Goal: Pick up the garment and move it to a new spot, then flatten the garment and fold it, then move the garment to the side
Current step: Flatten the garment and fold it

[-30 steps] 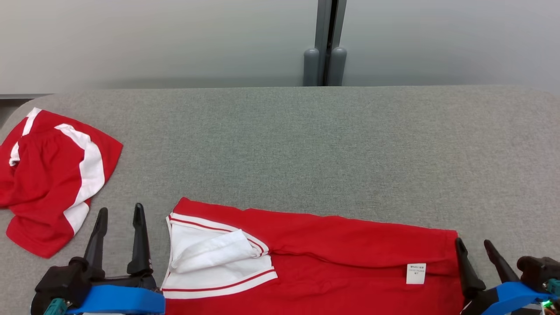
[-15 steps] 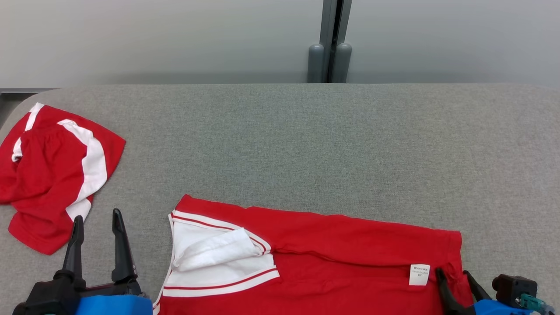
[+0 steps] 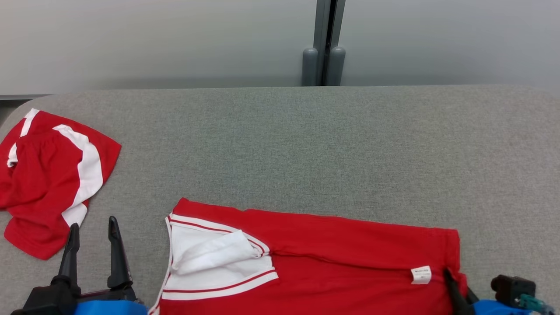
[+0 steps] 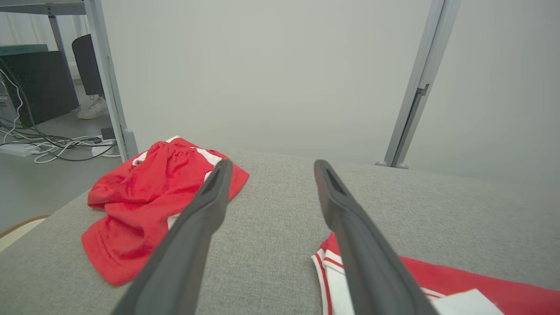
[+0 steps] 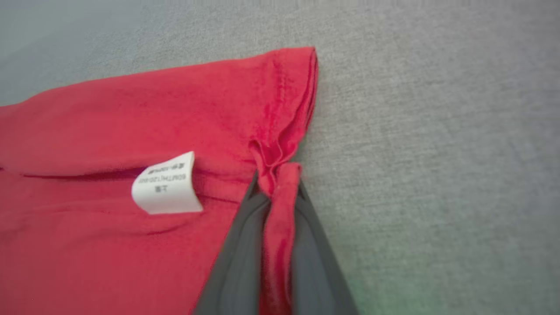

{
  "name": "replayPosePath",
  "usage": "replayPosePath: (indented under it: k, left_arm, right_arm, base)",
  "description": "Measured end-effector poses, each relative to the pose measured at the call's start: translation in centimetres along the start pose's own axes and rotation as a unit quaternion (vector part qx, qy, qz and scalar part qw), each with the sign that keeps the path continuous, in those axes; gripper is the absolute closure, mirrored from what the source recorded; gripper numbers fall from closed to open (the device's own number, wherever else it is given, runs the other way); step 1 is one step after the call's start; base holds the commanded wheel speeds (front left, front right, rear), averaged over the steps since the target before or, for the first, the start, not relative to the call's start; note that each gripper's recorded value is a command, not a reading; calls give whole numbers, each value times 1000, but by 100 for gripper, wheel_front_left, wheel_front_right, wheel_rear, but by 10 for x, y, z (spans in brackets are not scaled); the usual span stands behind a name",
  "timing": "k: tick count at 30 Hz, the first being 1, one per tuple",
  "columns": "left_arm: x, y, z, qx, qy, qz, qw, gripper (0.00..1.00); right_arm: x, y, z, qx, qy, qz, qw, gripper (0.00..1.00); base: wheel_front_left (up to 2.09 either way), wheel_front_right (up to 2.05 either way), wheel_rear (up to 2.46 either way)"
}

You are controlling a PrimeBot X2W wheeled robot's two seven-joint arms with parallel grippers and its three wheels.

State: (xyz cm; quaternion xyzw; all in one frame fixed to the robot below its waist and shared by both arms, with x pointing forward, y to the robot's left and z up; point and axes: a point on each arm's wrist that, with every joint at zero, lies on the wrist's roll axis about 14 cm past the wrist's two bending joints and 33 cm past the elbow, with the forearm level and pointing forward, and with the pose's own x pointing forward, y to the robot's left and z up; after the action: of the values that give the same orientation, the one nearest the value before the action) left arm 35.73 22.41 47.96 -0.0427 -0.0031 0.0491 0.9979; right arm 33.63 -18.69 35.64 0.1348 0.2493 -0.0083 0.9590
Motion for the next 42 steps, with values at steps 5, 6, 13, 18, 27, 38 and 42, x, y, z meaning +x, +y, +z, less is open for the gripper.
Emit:
replayPosePath:
  k: [5,6,13,18,27,38,42]
  left_arm:
    - [1,1,3,5,-4,-1,1000,0]
    - [1,-1,3,6,-5,-3,1000,0]
    - [1,-7,6,3,-9,-11,1000,0]
    - [1,-9,7,0,-11,-14,1000,0]
    - [-3,-8,6,0,-10,-13,1000,0]
    - [-8,-7,4,-1,-6,-11,1000,0]
    - [-9,-7,2,-2,-2,-10,1000,0]
  right_arm:
    - [-6,-50,32,-18,-35,-50,998,100]
    - [-8,-60,38,-24,-40,-60,997,100]
    - [-28,-118,88,-59,-78,-119,988,100]
    - [-34,-127,106,-75,-87,-132,985,100]
    - [-25,-68,105,-66,-95,-63,991,100]
    - [-16,61,76,-43,-71,95,992,100]
    - [-12,102,73,-41,-68,147,986,100]
  base:
    - [0,0,0]
    - [0,0,0]
    - [0,0,0]
    - [0,0,0]
    - [0,0,0]
    - [0,0,0]
    - [0,0,0]
